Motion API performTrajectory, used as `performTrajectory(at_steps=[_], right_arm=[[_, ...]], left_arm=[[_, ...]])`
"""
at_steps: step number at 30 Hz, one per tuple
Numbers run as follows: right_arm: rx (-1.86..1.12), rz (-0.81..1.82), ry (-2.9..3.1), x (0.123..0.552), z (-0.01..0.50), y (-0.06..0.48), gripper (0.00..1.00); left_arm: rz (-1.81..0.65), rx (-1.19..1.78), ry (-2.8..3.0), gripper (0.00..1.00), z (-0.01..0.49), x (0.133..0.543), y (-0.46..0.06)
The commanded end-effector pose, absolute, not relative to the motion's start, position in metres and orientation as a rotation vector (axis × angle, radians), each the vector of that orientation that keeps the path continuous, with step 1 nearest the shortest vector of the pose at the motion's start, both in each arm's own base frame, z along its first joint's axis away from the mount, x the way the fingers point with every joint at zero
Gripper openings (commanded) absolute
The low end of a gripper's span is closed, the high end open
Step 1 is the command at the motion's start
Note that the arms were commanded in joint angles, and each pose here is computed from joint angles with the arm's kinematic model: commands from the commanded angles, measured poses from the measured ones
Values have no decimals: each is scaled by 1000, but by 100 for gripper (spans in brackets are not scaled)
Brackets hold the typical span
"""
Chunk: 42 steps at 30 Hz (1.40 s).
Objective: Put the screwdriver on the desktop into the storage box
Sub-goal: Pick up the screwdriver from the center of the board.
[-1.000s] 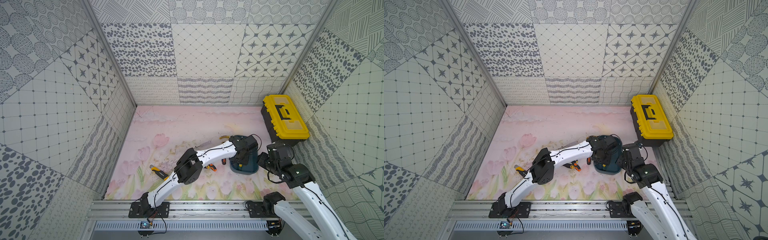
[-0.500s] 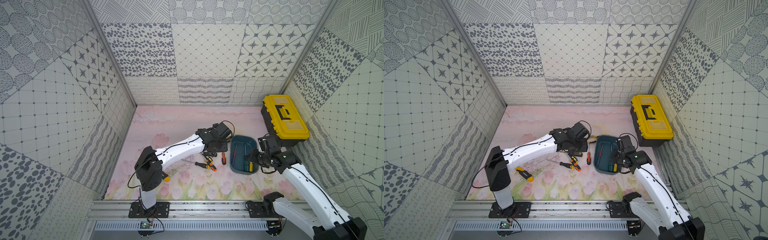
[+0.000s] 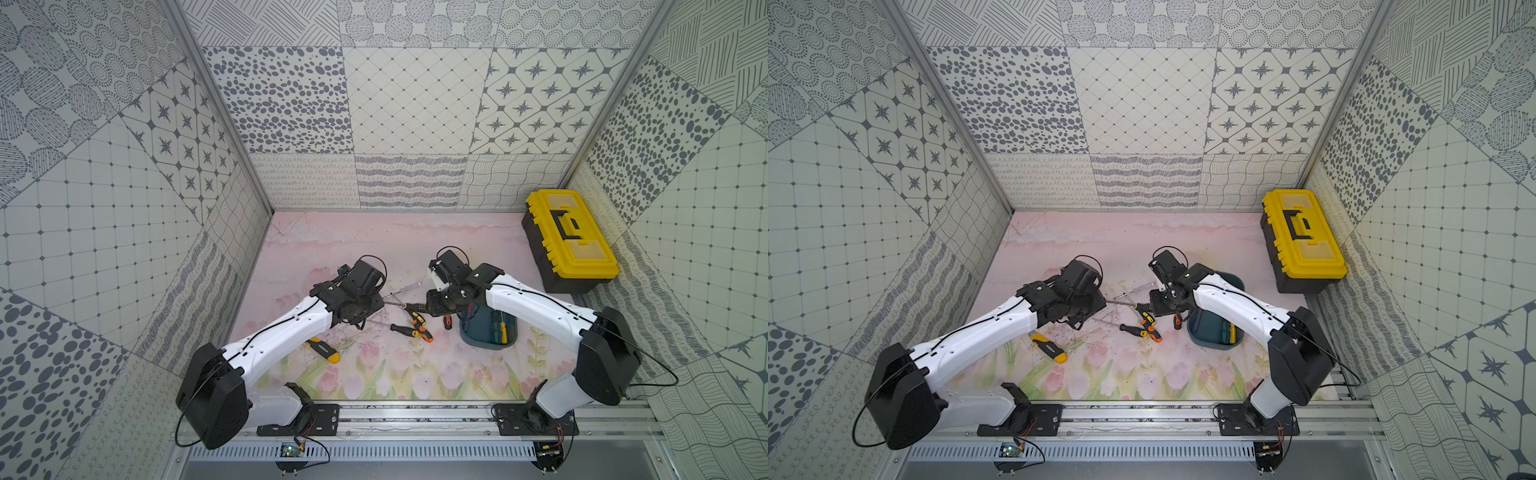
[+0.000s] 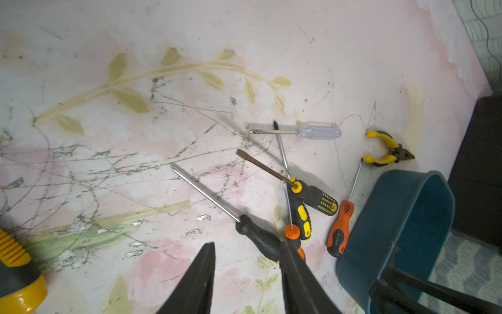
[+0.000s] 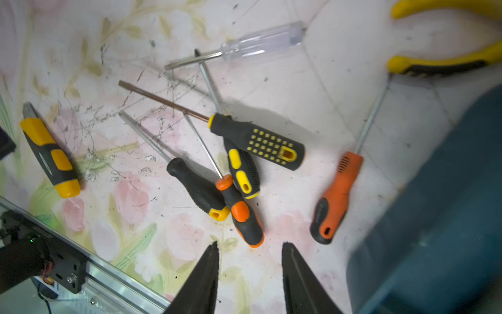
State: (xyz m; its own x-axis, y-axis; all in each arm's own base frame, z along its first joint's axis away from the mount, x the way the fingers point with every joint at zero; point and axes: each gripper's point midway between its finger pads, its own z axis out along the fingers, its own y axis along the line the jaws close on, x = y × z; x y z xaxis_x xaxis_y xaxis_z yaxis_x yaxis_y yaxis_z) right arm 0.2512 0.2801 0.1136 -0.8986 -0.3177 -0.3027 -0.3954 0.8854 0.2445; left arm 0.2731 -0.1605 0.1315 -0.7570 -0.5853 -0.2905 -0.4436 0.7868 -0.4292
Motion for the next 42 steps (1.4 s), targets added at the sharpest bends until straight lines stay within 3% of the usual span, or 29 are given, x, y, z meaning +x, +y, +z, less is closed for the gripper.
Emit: performTrajectory(at_steps=[1,10,21,34,40,42], right_arm=[[-837,473,2726,237,111,319,45],[-1189,311,2687,232,70,355,50],[-1257,45,2670,244,36,352,47],[-1312,0,2715,237,17,354,28],[-1324,23,2713,229,20,357,3],[-1312,49,2713,227,26,359,0]], left_arm=[[-443,-1084,2468,44,116,253,-118],[-411,-1277,2341,44,109,230,-80],[-401,-1311,2317,44,107,227,-74],[-400,-1310,2300,44,110,227,-72],[-392,-1300,2286,44,116,227,-68],[-383,-1301,2284,44,117,226,-67]])
